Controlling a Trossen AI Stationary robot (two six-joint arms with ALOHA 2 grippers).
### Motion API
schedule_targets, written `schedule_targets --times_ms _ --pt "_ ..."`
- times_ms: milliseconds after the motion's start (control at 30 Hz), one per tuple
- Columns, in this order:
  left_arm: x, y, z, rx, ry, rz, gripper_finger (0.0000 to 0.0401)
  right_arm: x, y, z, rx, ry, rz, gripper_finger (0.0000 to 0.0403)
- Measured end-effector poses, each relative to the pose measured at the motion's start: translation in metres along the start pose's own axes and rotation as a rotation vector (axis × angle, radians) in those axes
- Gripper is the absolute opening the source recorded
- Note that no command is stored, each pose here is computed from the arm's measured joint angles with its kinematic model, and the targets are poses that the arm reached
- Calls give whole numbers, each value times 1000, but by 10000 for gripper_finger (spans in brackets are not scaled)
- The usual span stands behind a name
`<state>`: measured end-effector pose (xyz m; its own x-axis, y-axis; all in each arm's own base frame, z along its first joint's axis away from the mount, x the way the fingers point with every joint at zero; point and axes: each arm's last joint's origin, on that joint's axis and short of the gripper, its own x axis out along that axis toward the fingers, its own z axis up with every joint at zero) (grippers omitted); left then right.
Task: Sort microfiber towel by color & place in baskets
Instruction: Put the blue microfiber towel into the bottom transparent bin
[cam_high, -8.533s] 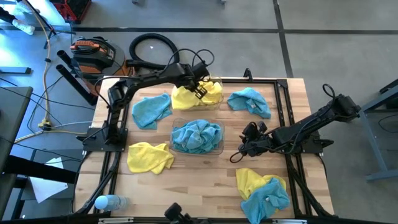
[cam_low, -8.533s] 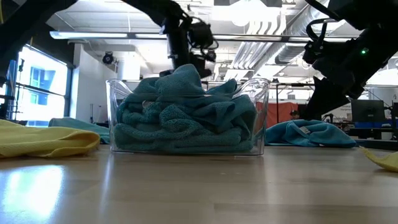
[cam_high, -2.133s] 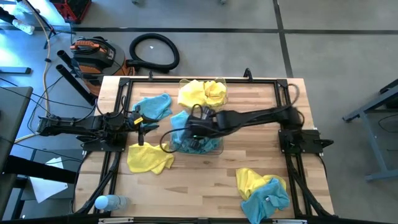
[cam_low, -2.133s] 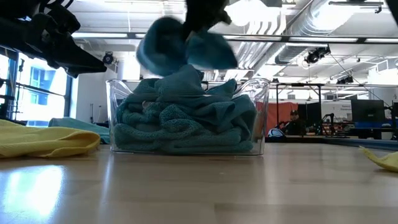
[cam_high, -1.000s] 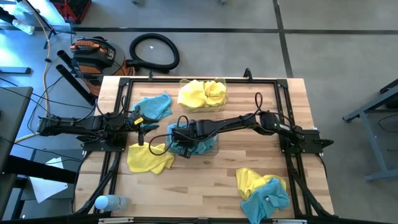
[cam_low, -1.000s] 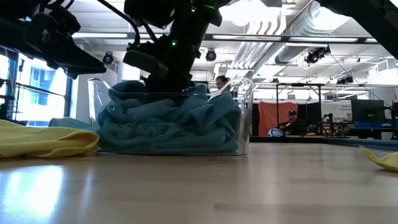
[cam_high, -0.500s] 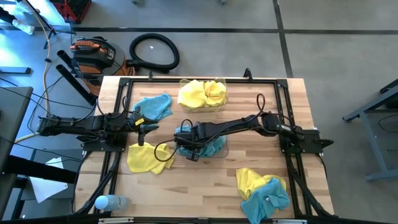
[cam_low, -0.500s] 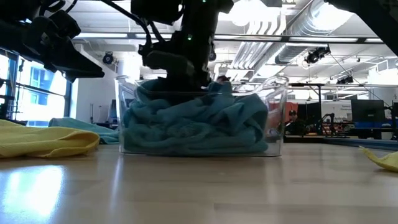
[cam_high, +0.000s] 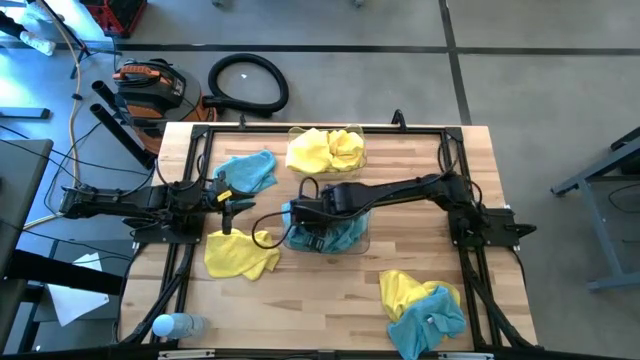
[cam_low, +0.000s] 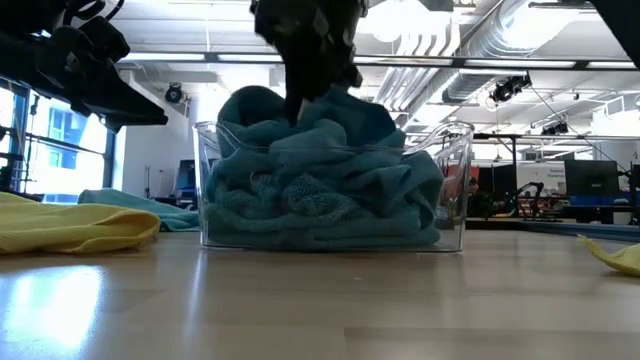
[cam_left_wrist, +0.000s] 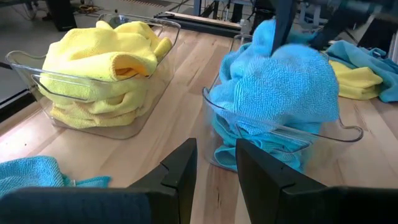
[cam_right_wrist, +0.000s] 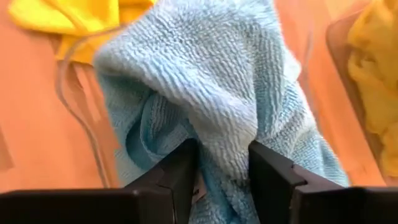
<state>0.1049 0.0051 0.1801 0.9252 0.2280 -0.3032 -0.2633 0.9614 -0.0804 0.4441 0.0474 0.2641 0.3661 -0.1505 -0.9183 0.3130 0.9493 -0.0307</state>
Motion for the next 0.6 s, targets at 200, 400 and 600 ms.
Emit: schedule_targets --times_ms 200,400,600 --pt "0 0 0 0 1 0 101 -24 -3 0 16 -49 -4 131" --pt "0 0 0 1 1 0 101 -35 1 -7 21 -82 -104 131" --pt "0 0 0 1 1 0 101 -37 6 -3 27 -158 -148 131"
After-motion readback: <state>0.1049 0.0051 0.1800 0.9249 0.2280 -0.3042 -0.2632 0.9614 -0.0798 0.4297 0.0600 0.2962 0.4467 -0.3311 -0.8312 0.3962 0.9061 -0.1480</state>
